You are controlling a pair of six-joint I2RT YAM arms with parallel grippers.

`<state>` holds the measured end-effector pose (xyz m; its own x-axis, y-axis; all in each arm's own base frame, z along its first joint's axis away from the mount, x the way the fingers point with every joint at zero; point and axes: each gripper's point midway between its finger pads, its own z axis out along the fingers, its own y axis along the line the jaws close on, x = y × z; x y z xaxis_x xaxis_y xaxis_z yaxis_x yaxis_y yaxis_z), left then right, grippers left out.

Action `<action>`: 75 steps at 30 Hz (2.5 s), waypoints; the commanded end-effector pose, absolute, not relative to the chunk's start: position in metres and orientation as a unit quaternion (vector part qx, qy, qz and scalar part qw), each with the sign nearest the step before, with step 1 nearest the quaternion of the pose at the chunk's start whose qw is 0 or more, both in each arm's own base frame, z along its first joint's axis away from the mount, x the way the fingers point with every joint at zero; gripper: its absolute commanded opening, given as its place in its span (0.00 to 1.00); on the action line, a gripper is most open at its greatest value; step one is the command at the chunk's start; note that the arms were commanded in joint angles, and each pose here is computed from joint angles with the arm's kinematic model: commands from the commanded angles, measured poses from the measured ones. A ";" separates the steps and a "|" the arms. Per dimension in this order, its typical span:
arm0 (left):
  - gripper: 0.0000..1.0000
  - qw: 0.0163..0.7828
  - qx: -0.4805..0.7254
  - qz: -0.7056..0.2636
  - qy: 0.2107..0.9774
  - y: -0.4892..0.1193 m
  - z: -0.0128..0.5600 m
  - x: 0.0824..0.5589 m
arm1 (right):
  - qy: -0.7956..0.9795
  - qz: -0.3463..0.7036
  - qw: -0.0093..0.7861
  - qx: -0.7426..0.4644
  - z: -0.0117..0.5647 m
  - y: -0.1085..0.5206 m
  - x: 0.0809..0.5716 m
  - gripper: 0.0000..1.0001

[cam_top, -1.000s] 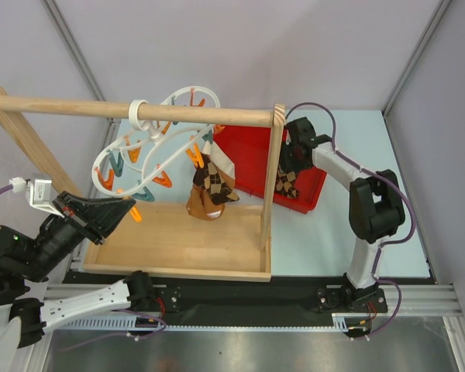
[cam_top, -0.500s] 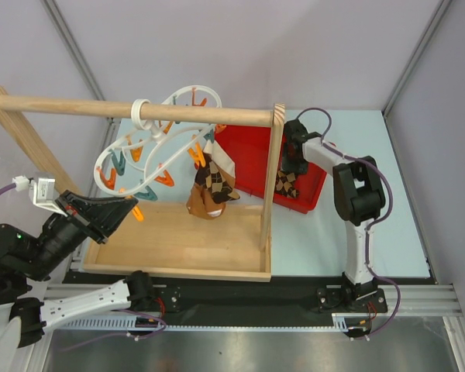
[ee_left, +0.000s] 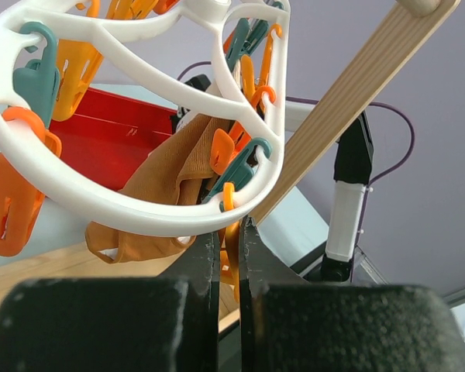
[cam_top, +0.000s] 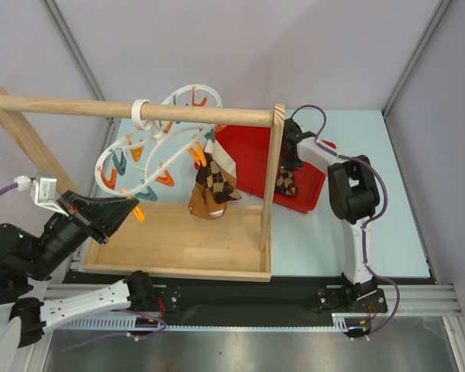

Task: Clip the socks to the hanger
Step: Pick up the sock from the bin, then clamp the sock onto the hanger.

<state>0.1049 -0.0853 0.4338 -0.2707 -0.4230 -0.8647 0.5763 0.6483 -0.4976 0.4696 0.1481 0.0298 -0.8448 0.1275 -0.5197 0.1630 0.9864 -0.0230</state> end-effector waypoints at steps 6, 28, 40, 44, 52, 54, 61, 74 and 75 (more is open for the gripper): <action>0.00 0.592 0.064 -0.434 0.677 -0.104 0.439 0.106 | 0.925 -0.033 0.373 0.061 0.121 0.115 0.481 0.00; 0.00 0.590 0.054 -0.434 0.679 -0.104 0.434 0.107 | 0.822 0.270 0.476 -0.157 0.376 0.134 0.153 0.00; 0.00 0.583 0.055 -0.443 0.679 -0.114 0.435 0.108 | 0.758 0.437 0.348 -0.336 0.382 0.185 0.069 0.00; 0.00 0.580 0.054 -0.440 0.683 -0.114 0.435 0.109 | 0.747 0.457 0.329 -0.354 0.381 0.208 0.062 0.00; 0.00 0.581 0.049 -0.433 0.687 -0.111 0.431 0.110 | 0.741 0.372 0.384 -0.406 0.346 0.281 0.033 0.00; 0.00 0.581 0.049 -0.434 0.687 -0.112 0.432 0.110 | 0.711 0.375 0.399 -0.440 0.346 0.306 0.012 0.00; 0.00 0.576 0.053 -0.460 0.674 -0.118 0.441 0.105 | 0.683 0.383 0.410 -0.468 0.353 0.392 0.026 0.00; 0.00 0.564 0.065 -0.506 0.650 -0.121 0.451 0.090 | 0.630 0.481 0.400 -0.460 0.395 0.456 0.047 0.00; 0.00 0.564 0.064 -0.505 0.650 -0.120 0.450 0.090 | 0.631 0.484 0.398 -0.457 0.396 0.456 0.049 0.00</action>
<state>0.0972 -0.1141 0.4339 -0.3466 -0.4442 -0.8262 0.6174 0.5550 -0.5575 0.0540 0.4477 0.3618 -0.2733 -0.2823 -0.9196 -0.9546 0.1974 0.2231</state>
